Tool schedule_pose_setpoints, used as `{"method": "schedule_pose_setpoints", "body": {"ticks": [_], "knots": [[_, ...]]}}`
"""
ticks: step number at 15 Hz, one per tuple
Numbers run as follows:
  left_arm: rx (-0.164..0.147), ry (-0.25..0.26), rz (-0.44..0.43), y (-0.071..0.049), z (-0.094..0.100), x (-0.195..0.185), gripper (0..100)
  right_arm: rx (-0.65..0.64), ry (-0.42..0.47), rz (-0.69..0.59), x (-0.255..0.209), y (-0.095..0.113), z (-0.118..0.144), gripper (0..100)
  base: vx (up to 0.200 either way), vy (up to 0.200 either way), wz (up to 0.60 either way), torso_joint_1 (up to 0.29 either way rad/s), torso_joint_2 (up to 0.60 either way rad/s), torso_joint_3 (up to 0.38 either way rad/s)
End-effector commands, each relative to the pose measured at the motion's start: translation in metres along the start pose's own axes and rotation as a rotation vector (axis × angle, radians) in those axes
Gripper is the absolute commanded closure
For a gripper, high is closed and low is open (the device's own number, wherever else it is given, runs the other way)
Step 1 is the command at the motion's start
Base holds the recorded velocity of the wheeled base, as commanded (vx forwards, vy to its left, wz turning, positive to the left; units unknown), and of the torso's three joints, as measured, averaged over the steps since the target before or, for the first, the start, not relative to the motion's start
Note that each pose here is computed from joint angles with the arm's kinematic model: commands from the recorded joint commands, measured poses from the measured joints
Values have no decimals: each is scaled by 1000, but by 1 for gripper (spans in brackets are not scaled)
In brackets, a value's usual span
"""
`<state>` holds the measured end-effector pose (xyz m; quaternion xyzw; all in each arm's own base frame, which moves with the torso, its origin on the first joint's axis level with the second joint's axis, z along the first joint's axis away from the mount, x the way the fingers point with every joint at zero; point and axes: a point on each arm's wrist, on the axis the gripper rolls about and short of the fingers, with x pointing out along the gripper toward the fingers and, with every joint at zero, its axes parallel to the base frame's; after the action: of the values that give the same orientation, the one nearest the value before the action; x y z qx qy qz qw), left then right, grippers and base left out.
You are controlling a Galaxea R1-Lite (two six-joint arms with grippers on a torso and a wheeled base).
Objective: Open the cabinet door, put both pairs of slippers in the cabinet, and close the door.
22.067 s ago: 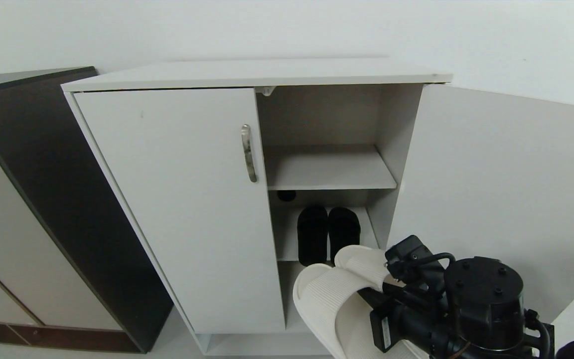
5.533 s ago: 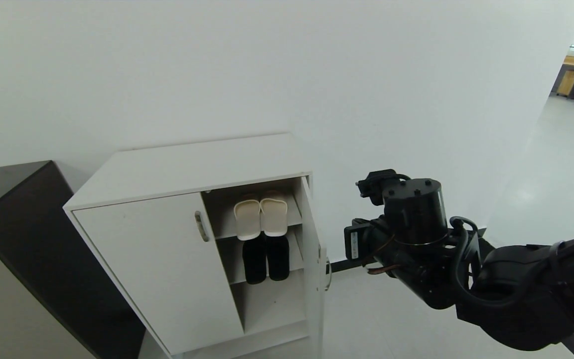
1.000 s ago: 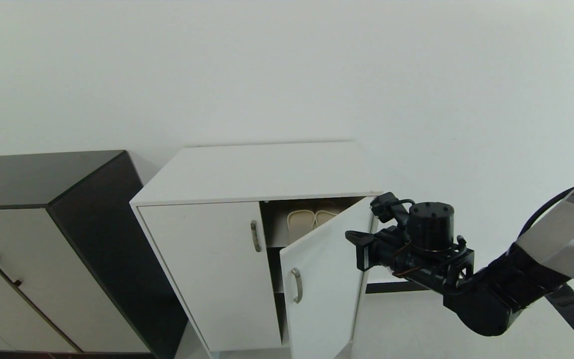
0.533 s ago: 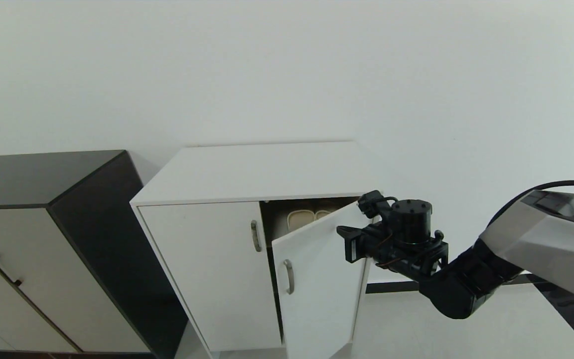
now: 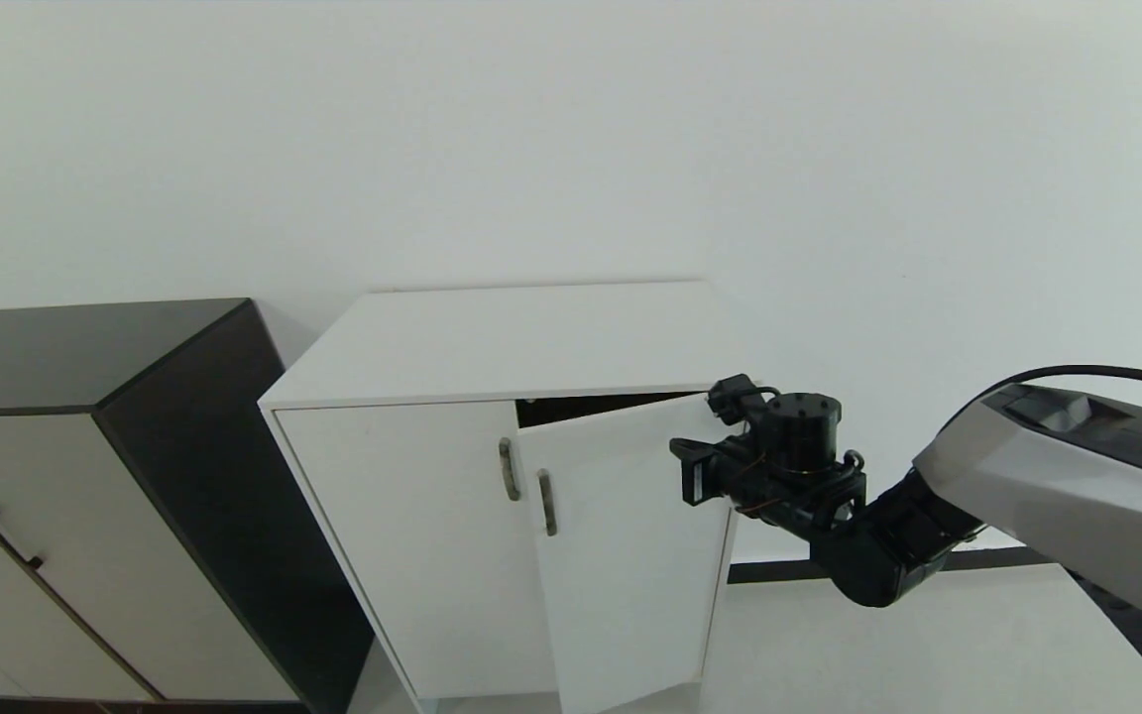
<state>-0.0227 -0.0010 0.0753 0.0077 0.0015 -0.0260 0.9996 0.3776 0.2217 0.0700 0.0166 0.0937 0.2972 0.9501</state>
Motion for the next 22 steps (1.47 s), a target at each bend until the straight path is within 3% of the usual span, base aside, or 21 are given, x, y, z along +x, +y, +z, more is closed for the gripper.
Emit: {"method": "schedule_pose_setpoints", "body": {"ticks": [1,22], "knots": [[0,0,0,0,0,0,100,0,-6,-2,5,-1,-2,100,0,0,0,0,0,0],[0,0,0,0,0,0,100,4,-15,-22,23,-12,-13,100,0,0,0,0,0,0]]}}
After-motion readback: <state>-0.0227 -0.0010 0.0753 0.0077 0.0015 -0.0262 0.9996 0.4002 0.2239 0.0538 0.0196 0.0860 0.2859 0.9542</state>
